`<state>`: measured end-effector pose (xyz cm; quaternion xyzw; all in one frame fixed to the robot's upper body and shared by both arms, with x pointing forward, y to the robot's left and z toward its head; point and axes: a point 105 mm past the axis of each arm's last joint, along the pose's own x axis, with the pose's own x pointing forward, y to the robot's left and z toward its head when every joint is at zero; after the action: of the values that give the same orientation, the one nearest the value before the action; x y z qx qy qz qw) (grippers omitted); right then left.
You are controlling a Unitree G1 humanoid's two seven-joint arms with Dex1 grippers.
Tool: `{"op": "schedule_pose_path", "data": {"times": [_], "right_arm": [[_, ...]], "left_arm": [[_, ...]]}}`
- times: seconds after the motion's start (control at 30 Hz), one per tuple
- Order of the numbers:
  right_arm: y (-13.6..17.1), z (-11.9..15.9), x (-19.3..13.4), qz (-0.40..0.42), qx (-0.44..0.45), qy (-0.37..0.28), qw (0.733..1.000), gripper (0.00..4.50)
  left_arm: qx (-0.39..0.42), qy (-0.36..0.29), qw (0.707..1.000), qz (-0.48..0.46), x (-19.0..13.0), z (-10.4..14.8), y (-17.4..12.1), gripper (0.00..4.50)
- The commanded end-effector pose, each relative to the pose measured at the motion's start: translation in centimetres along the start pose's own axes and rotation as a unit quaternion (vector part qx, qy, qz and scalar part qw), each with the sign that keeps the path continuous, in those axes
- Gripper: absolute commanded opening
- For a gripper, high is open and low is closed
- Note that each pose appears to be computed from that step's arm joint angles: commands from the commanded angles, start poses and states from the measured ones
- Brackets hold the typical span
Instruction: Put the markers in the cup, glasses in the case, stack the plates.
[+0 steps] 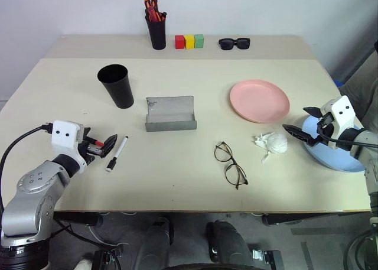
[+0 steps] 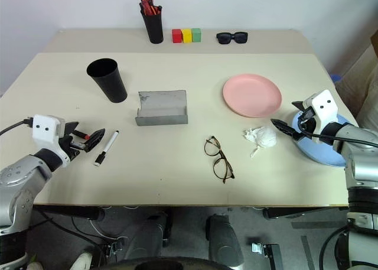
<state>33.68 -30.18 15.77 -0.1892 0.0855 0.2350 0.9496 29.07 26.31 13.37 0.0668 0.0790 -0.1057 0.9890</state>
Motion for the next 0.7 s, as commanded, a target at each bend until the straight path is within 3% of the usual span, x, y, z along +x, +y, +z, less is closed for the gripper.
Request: {"op": "schedule_pose_path", "data": {"times": [0.03,0.7], "right_arm": [[-0.1,1.9,0.2,0.0,-0.02,-0.026,0.999,4.5],[3.6,2.3,1.2,0.044,-0.007,-0.044,0.998,4.5]], "left_arm": [[0.006,-0.021,1.0,0.013,-0.6,1.1,0.2,4.43],[0.01,-0.012,1.0,0.015,-0.6,1.1,0.9,4.43]]}}
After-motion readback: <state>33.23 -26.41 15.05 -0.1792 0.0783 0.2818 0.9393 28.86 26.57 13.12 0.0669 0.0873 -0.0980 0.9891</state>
